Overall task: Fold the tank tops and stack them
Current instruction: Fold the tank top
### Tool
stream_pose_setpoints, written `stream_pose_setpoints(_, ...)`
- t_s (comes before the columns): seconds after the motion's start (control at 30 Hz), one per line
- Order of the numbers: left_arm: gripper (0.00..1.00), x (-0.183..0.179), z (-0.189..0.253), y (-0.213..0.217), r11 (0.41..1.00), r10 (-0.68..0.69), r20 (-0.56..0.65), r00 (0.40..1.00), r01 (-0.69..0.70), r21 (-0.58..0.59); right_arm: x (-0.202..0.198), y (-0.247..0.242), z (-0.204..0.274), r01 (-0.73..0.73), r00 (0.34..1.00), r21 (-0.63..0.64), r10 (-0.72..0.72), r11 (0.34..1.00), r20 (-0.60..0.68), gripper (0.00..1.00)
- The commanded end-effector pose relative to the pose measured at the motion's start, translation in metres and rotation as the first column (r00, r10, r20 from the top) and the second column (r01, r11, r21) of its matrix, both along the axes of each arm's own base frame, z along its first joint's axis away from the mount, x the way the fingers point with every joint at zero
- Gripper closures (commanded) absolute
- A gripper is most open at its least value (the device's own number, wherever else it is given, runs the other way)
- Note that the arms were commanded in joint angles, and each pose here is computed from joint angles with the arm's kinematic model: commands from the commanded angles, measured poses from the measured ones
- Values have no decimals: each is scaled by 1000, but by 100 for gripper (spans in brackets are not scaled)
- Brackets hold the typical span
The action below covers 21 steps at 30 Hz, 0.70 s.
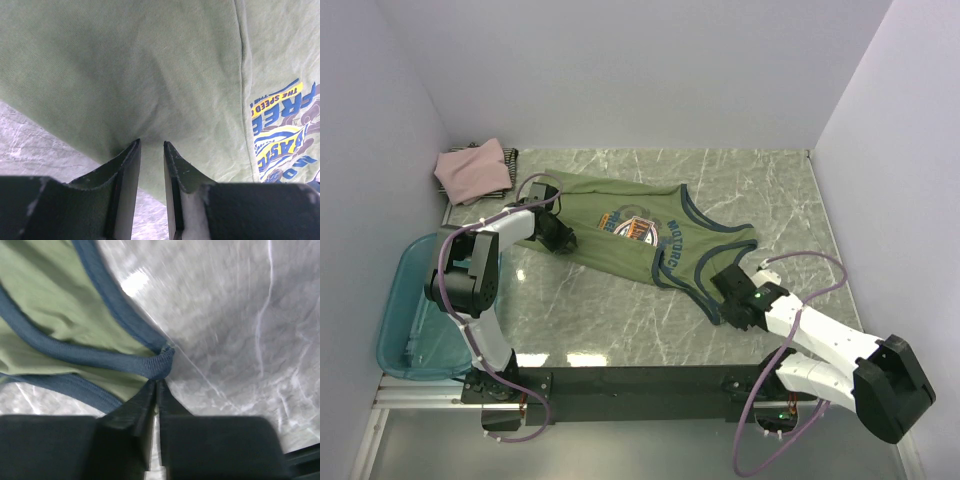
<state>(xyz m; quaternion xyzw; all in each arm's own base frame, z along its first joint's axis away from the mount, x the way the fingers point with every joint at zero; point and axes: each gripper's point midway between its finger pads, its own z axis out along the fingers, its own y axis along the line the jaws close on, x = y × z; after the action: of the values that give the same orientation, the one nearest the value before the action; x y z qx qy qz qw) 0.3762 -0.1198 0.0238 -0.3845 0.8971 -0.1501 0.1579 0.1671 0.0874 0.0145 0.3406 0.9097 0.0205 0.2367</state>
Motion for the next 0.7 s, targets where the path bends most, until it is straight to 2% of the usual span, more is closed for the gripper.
stream_pose_setpoints(0.0, 68, -6, -3, 12, 998, 7, -11, 1000, -7, 56, 30, -9, 30, 31, 995, -77, -23, 997, 99, 96)
stream_pose_setpoints(0.07, 68, -7, -5, 12, 998, 9, -19, 1000, -8, 57, 37, -16, 44, 9, 996, -137, 3, 991, 89, 100)
stream_pose_setpoints(0.27, 68, -9, -8, 16, 998, 22, -30, 999, -20, 67, 44, -43, 81, -40, 998, -255, 49, 966, 27, 100)
stream_pose_setpoints(0.37, 68, -12, -11, 18, 997, 24, -41, 999, -21, 71, 35, -56, 80, -40, 999, -312, 31, 949, -33, 100)
stream_pose_setpoints(0.53, 68, -17, -17, 20, 997, 29, -60, 998, -25, 72, 28, -40, 62, -59, 997, -205, 49, 977, -55, 100)
stream_pose_setpoints(0.67, 68, -17, -17, 21, 997, 33, -63, 997, -29, 71, 2, -26, 23, -67, 994, -74, 60, 995, -93, 100)
